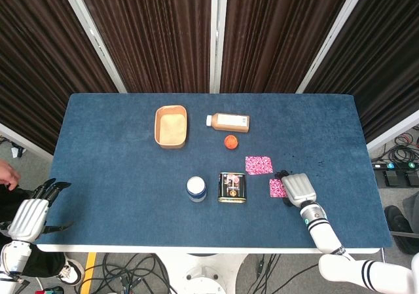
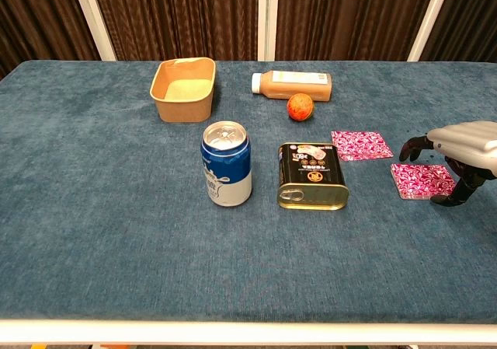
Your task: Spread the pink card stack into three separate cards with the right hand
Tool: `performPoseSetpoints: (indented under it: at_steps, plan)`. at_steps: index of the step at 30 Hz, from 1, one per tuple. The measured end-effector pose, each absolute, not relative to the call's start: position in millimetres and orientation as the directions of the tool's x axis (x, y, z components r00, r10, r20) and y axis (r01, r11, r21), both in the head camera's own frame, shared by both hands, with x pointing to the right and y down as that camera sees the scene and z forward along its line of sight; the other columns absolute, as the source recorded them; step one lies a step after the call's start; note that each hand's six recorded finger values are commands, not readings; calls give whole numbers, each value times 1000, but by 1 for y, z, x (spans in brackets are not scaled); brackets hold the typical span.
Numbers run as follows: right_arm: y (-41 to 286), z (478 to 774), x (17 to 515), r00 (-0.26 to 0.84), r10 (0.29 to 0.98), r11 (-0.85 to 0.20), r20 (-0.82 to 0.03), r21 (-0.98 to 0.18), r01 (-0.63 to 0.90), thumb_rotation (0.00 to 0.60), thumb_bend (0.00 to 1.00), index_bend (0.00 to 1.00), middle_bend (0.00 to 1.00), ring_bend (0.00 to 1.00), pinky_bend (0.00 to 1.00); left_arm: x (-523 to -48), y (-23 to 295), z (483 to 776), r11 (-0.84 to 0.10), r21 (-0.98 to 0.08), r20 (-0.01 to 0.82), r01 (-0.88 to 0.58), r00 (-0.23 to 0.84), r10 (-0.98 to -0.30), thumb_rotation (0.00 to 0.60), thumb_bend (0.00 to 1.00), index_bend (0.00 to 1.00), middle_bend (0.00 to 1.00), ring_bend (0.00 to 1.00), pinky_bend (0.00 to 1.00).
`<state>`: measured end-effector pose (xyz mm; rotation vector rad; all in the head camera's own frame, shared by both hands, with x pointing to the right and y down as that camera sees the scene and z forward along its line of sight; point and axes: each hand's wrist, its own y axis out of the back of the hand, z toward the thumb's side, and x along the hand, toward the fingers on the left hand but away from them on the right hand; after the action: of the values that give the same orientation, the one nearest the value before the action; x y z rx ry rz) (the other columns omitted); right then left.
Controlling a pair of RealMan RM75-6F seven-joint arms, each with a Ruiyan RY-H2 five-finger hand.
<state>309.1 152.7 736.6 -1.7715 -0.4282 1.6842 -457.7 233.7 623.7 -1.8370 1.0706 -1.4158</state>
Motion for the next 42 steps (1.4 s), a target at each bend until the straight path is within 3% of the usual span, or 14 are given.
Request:
performPoseSetpoints:
  at_steps: [42]
  plan:
    - [151,735,307,118,676,-707,-728,-685,-175,600,250,368,344,746,821,-460,235,627,-527,-813,517,-247,108,-849,600,0,176,160,66,160]
